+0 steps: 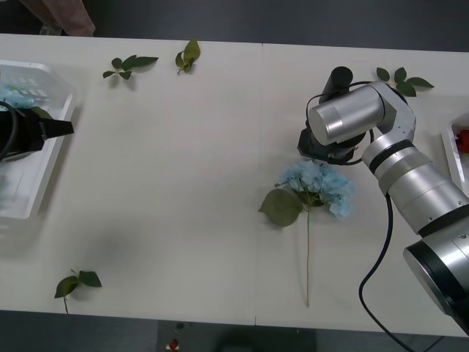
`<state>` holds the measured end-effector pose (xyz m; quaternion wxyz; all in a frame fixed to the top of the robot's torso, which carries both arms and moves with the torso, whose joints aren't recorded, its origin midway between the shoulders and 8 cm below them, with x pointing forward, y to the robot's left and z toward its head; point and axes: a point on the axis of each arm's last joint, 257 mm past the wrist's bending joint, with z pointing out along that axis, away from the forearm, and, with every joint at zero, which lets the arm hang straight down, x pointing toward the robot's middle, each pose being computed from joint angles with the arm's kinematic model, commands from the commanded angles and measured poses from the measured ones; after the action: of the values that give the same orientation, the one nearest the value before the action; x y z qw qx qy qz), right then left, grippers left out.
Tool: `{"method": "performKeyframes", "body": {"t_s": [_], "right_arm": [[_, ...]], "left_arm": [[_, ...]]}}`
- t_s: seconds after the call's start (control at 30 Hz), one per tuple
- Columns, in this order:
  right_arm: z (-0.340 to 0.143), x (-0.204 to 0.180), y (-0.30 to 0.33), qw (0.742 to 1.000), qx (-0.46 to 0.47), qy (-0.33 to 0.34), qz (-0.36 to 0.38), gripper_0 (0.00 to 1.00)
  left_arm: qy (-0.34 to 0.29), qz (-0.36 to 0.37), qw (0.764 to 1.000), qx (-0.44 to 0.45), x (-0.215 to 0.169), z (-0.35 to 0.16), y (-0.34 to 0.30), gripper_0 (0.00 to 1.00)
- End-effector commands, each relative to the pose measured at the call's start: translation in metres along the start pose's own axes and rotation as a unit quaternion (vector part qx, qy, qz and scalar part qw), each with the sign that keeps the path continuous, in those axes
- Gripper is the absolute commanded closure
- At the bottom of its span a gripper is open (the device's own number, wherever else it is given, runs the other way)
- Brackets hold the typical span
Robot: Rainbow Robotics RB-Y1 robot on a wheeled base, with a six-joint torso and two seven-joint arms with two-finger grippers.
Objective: Put the red flowers into the right box and the blue flowers into the left box
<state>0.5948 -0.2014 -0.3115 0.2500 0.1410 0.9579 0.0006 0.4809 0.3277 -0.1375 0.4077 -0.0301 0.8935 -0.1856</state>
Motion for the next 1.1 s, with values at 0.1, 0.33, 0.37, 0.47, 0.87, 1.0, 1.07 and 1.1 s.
{"method": "performKeyframes", "body": {"t_s": [0.1, 0.33, 0.37, 0.47, 0.87, 1.0, 1.07, 1.1], "right_arm": [[-0.009, -0.011, 0.019, 1.0, -0.012, -0.011, 0.014, 1.0], [-0.009, -0.011, 0.018, 1.0, -0.011, -0.011, 0.013, 1.0], [-0.01, -0.012, 0.018, 1.0, -0.011, -0.013, 0.013, 1.0], [-0.013, -0.018, 0.015, 1.0, -0.009, -0.018, 0.014, 1.0], [-0.061, -0.045, -0.003, 1.0, 0.006, -0.027, 0.008, 1.0], [-0.086, -0.055, -0.009, 1.0, -0.003, -0.024, 0.016, 1.0], [-0.099, -0.06, -0.014, 0.999, -0.009, -0.023, 0.02, 1.0], [-0.107, -0.063, -0.017, 0.999, -0.013, -0.021, 0.024, 1.0]], "left_arm": [[-0.03, 0.07, 0.994, 0.078, -0.006, 0.006, -0.062, 0.0], [-0.042, 0.148, 0.974, 0.168, 0.015, 0.011, -0.125, 0.0], [-0.045, 0.166, 0.968, 0.18, 0.018, 0.011, -0.137, 0.0], [-0.058, 0.208, 0.954, 0.205, 0.024, 0.007, -0.164, 0.0], [-0.099, 0.312, 0.893, 0.309, 0.051, -0.015, -0.232, 0.0], [-0.103, 0.347, 0.876, 0.317, 0.057, -0.021, -0.232, 0.0], [-0.107, 0.361, 0.868, 0.324, 0.059, -0.026, -0.233, 0.0], [-0.112, 0.368, 0.862, 0.33, 0.058, -0.029, -0.235, 0.0]]}}
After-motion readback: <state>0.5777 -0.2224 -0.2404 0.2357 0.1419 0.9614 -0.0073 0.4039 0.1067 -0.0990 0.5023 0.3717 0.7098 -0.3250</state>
